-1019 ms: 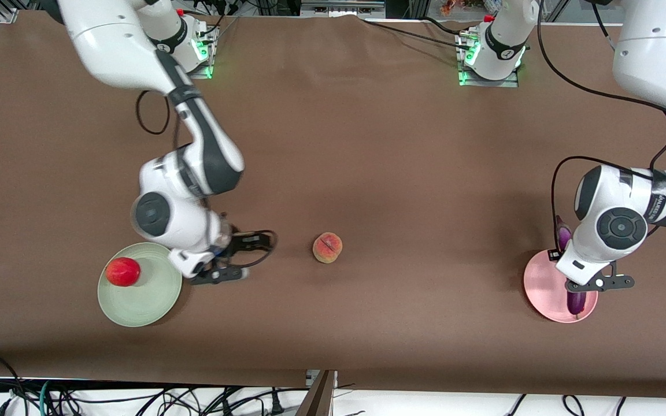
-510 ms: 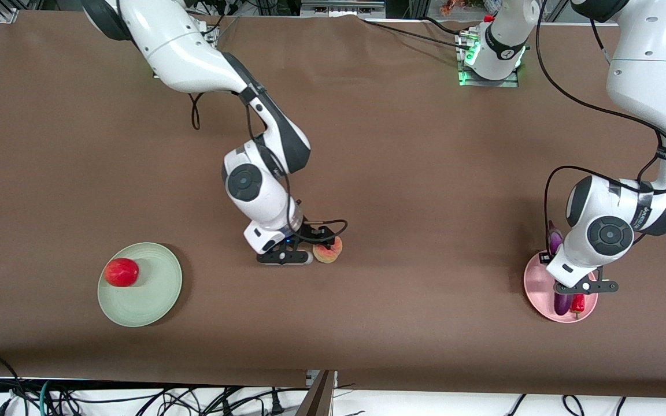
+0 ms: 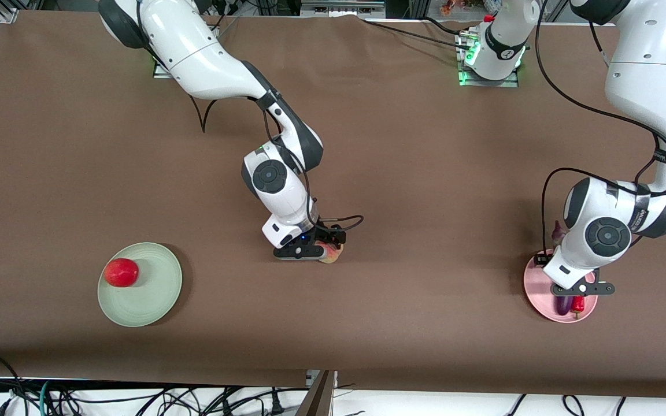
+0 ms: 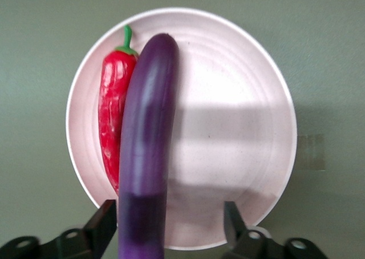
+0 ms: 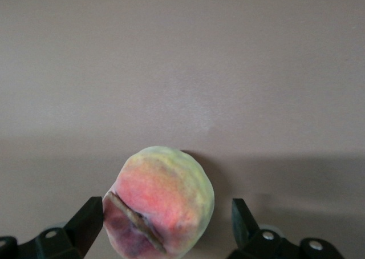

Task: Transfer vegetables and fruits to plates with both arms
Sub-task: 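Lower the eggplant onto the plate while the right gripper grasps the peach, then carry the peach to the green plate while the left arm withdraws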

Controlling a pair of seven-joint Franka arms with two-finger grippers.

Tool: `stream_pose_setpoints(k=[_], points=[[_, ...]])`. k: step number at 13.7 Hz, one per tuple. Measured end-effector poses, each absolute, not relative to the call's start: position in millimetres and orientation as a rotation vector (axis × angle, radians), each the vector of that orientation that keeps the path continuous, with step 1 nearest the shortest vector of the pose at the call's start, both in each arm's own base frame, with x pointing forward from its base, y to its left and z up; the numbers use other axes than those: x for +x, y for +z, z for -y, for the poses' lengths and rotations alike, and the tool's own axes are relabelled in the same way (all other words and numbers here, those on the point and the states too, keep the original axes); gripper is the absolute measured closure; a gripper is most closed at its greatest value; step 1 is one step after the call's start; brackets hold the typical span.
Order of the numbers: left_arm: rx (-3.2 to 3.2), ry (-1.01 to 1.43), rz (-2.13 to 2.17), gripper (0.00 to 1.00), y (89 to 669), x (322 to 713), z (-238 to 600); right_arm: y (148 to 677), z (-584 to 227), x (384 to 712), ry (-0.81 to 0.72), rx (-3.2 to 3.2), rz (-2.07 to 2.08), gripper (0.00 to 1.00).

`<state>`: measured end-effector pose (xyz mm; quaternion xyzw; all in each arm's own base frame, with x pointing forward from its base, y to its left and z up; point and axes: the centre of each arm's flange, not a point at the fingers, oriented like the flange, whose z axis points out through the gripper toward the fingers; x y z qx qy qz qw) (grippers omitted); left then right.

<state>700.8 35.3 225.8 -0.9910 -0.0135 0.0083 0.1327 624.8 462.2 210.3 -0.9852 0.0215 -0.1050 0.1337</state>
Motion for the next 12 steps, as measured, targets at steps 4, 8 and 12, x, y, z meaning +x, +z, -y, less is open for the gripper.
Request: stream_pose_setpoints(k=[4, 8, 12], points=[[-2.959, 0.071, 0.074, 0.00, 290.0, 700.2, -15.9, 204.1, -470.6, 619.4, -0.326, -2.846, -0.057, 0.00], [-3.020, 0.095, 0.126, 0.00, 387.0, 680.8, 11.2, 203.1, -474.1, 618.6, -0.362, -2.831, -0.053, 0.06], [-3.020, 0.111, 0.136, 0.00, 489.0, 653.1, 25.8, 204.5, -474.1, 619.6, -0.383, -2.832, -0.041, 0.19]])
